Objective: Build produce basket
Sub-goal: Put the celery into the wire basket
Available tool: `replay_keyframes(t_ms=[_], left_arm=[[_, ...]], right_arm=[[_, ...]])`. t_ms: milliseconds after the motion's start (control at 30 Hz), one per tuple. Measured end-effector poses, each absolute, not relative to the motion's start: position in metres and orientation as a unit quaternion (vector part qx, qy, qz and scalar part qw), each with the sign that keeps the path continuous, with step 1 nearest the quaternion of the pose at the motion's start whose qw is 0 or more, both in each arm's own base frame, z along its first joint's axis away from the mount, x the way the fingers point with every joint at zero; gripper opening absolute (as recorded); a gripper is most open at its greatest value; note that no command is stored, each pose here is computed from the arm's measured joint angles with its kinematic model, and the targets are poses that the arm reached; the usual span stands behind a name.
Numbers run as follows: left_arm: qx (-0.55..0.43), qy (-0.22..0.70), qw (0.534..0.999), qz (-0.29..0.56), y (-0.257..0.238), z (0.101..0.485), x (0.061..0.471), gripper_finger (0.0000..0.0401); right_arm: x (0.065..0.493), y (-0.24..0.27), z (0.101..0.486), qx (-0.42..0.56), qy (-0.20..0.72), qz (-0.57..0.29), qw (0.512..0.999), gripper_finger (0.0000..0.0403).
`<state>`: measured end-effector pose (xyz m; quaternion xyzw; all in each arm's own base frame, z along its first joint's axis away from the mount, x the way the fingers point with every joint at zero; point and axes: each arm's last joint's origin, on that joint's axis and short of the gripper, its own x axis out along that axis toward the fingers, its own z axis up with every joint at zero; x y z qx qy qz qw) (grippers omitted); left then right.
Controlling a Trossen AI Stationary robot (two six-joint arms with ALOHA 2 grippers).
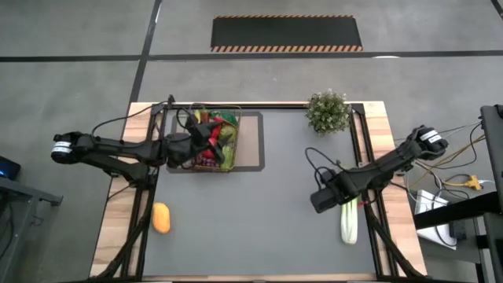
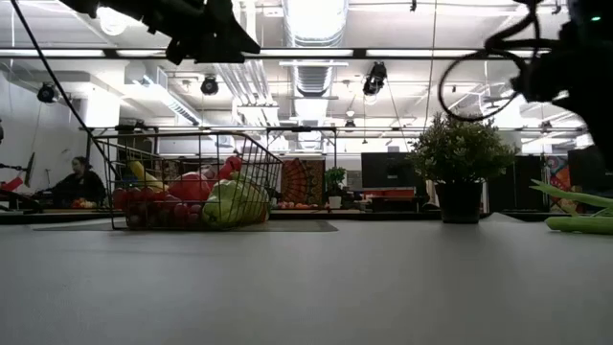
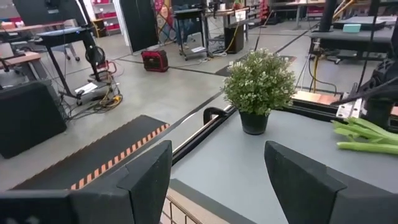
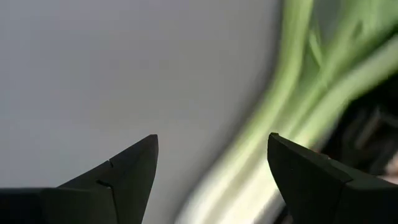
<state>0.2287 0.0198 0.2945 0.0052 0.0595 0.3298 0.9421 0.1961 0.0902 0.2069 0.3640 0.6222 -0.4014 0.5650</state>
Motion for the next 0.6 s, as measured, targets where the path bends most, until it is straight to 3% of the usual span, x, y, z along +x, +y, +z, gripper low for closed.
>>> replay_keyframes(t_ms=[200,600], left_arm=[[0.013,0.067,0.942,0.330,0.020,0.293,0.230,0.0238],[0.021,0.073,0.940,0.332,0.020,0.291,0.232,0.0238]], right_arm=[[0.182,0.102,0.201,0.349,0.675,-0.434,0.485,0.0286],[0.173,0.111,0.167,0.317,0.698,-0.473,0.435,0.0286]])
